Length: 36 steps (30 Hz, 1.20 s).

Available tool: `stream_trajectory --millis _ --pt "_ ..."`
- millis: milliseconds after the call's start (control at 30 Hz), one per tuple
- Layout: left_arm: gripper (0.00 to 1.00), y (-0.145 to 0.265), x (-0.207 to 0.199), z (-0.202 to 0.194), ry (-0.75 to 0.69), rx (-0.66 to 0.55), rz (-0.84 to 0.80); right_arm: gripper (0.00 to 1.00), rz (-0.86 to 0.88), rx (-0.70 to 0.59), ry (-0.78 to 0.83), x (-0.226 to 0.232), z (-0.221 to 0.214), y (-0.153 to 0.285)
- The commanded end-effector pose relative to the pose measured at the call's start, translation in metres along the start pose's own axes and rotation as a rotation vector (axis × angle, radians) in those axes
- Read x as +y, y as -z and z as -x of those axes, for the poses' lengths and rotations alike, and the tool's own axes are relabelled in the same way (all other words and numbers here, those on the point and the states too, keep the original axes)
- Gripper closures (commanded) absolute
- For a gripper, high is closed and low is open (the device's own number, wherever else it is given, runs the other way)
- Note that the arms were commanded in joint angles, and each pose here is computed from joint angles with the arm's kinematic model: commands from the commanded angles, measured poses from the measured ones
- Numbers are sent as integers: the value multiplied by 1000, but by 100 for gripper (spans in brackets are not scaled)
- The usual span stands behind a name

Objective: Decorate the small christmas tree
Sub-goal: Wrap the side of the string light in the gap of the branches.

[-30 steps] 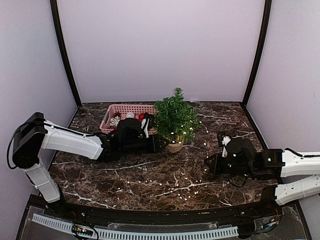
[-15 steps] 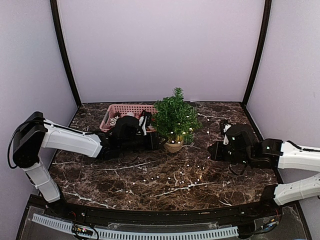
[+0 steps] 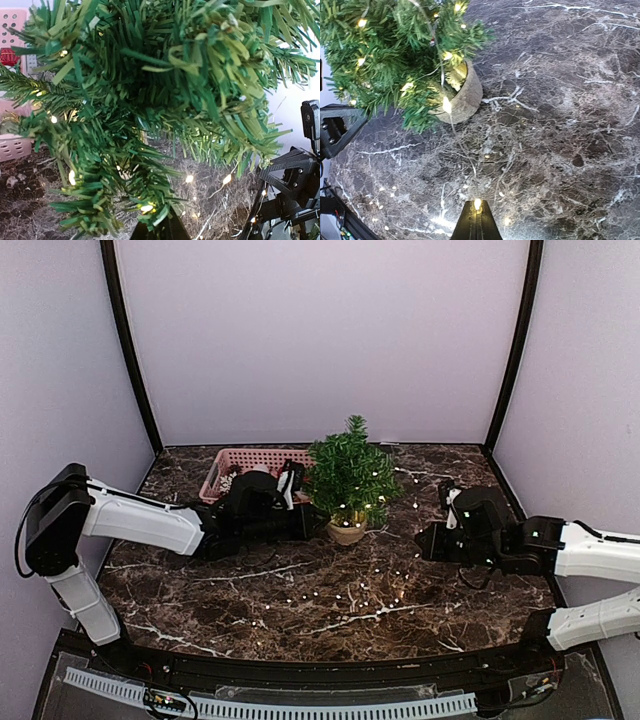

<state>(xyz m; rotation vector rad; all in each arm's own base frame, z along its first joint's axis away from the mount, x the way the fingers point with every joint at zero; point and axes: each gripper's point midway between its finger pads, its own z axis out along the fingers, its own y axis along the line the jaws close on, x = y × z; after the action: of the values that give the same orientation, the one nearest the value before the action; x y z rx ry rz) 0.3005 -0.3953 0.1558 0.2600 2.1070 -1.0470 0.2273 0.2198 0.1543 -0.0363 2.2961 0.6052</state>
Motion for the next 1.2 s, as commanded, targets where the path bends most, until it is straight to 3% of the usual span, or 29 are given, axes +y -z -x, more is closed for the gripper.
stream_trajectory --millis 0,733,933,1167 --pt "94 16 3 21 4 -52 7 100 65 5 -25 5 -5 2" --pt "96 24 32 26 -19 -26 28 100 198 186 -33 9 -72 -4" --pt "96 24 36 29 -29 -29 31 100 117 245 -71 -13 -98 -19" --pt "97 28 36 27 -121 -31 13 100 28 179 -70 -11 -74 -34"
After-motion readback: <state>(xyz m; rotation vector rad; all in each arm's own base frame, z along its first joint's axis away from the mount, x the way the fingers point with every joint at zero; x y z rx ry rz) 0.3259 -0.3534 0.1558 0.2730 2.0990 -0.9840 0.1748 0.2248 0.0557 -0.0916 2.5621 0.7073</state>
